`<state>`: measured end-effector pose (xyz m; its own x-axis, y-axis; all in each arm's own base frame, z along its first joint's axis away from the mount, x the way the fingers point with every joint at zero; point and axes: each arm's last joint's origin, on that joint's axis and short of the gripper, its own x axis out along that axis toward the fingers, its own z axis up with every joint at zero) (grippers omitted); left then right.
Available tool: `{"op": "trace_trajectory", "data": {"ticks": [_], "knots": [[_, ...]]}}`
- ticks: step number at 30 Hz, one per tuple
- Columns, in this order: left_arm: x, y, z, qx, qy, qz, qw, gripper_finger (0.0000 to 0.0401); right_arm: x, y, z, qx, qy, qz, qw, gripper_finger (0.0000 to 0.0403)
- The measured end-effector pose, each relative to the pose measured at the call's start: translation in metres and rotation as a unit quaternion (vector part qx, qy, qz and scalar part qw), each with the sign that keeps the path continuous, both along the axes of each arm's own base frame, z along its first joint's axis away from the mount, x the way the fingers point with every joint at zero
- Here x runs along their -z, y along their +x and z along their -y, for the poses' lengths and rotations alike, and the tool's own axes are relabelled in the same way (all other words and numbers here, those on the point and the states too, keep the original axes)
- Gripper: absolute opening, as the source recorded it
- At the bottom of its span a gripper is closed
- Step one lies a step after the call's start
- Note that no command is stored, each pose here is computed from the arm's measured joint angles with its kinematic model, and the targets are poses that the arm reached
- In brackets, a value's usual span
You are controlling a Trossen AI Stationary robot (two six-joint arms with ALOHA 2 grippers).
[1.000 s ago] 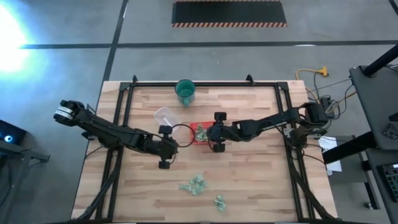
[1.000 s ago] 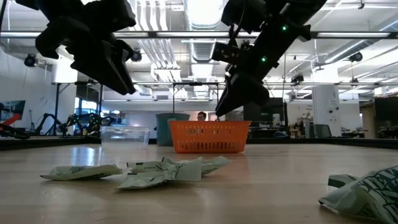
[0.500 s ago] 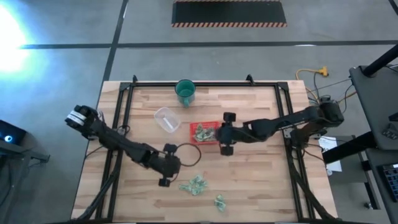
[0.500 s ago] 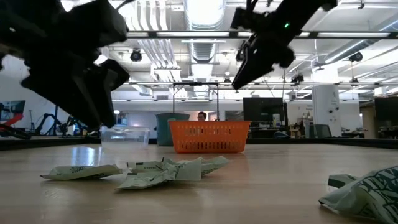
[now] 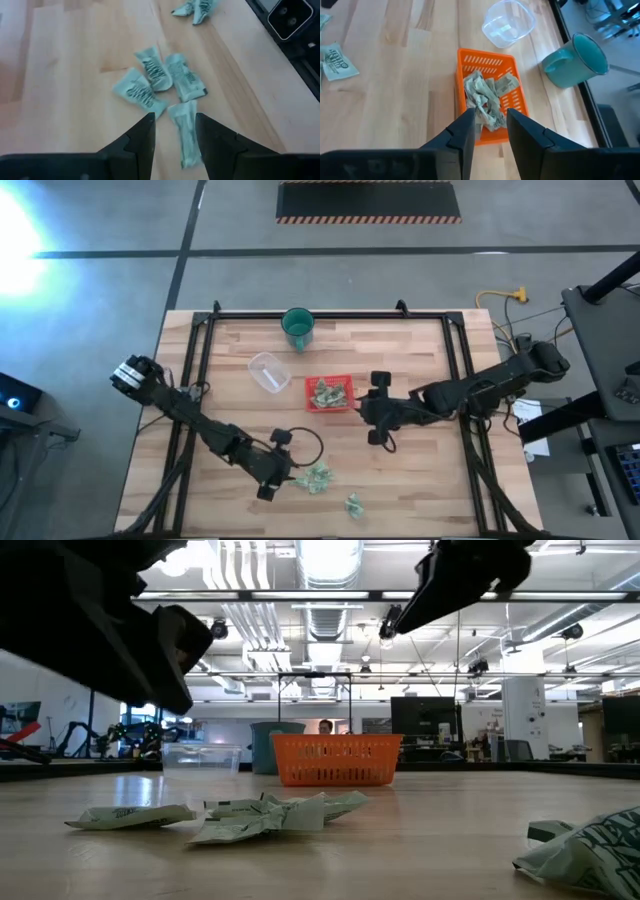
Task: Pick and place items into bin
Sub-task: Put the stevia packet into the orange bin
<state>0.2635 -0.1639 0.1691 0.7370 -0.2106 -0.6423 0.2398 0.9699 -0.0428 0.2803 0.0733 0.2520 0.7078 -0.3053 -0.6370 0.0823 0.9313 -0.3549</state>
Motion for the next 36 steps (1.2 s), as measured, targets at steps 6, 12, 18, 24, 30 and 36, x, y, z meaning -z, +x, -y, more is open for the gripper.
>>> {"op": "trace_trajectory", "data": {"ticks": [6, 12, 18, 24, 30, 36], "knots": [[0.023, 0.005, 0.016, 0.002, 0.009, 0.009, 1.000, 0.0123, -0.007, -0.010, -0.010, 0.003, -0.010, 0.013, 1.000, 0.0096], [0.035, 0.008, 0.023, 0.011, 0.013, 0.007, 1.000, 0.0123, -0.012, -0.018, -0.020, -0.001, -0.016, 0.025, 1.000, 0.0089], [0.033, 0.010, 0.024, 0.009, 0.010, 0.012, 1.000, 0.0123, -0.011, -0.021, -0.024, -0.002, -0.019, 0.018, 1.000, 0.0090], [0.042, 0.009, 0.024, 0.010, 0.016, -0.004, 1.000, 0.0123, -0.009, -0.024, -0.022, 0.012, -0.022, 0.009, 1.000, 0.0083], [0.051, 0.012, 0.025, 0.019, 0.016, -0.017, 1.000, 0.0123, -0.008, -0.024, -0.023, 0.011, -0.024, 0.006, 1.000, 0.0075], [0.051, 0.011, 0.024, 0.020, 0.017, -0.019, 0.999, 0.0115, -0.008, -0.025, -0.024, 0.009, -0.024, 0.006, 1.000, 0.0074]]}}
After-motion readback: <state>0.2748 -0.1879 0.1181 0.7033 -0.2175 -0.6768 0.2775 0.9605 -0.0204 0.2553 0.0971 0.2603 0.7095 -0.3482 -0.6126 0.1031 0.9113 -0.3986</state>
